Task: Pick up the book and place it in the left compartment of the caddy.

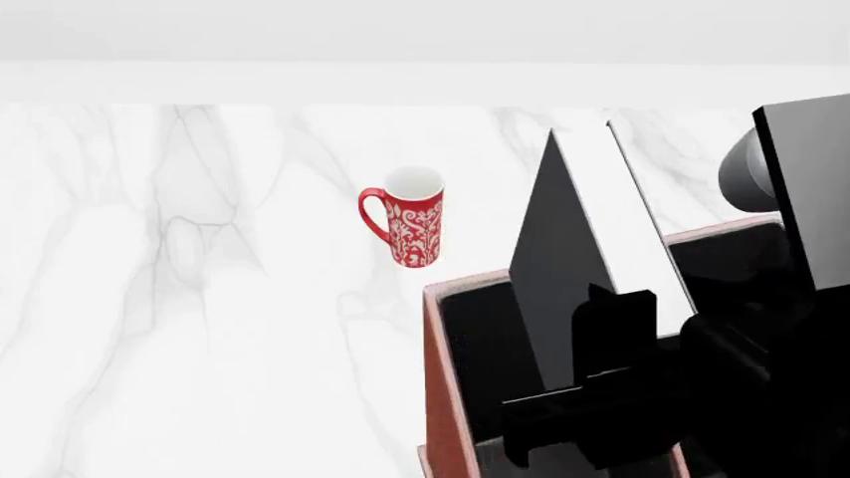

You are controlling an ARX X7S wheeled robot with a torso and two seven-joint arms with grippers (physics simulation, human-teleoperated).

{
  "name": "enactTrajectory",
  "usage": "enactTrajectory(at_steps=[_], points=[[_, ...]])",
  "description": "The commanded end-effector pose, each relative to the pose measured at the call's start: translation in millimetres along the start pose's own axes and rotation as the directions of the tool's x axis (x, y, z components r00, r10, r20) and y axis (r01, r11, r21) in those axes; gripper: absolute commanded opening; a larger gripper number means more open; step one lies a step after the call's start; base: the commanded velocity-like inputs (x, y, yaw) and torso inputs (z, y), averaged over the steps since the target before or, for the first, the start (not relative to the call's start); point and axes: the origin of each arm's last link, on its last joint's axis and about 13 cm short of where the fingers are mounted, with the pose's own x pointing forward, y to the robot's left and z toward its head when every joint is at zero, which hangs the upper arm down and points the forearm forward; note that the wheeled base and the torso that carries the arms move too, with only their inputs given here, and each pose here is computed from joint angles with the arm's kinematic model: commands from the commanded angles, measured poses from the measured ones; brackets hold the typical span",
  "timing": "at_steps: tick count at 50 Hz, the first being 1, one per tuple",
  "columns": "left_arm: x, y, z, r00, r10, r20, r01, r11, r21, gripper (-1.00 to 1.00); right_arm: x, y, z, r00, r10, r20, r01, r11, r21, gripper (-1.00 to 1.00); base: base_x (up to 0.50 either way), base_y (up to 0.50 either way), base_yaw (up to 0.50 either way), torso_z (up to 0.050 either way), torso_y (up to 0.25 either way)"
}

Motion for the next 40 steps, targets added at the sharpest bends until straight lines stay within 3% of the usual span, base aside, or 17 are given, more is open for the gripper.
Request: enactTrajectory(at_steps=[1,40], points=[[0,-0.1,0,1.000,0.000,0.000,0.000,1.000,0.001,1.00,8,-9.5,-1,0.998,-0.066,-0.002,0.066,0.998,0.000,-1.00,0.00,0.00,0.00,0.010,0.000],[-1,-1.0,0,1.000,-0.009,0.007,0.009,1.000,0.003,1.00,52,-20.5,-21,0.990,-0.077,-0.115,0.078,0.997,0.009,-1.00,0.00,0.00,0.00,0.000,0.001]])
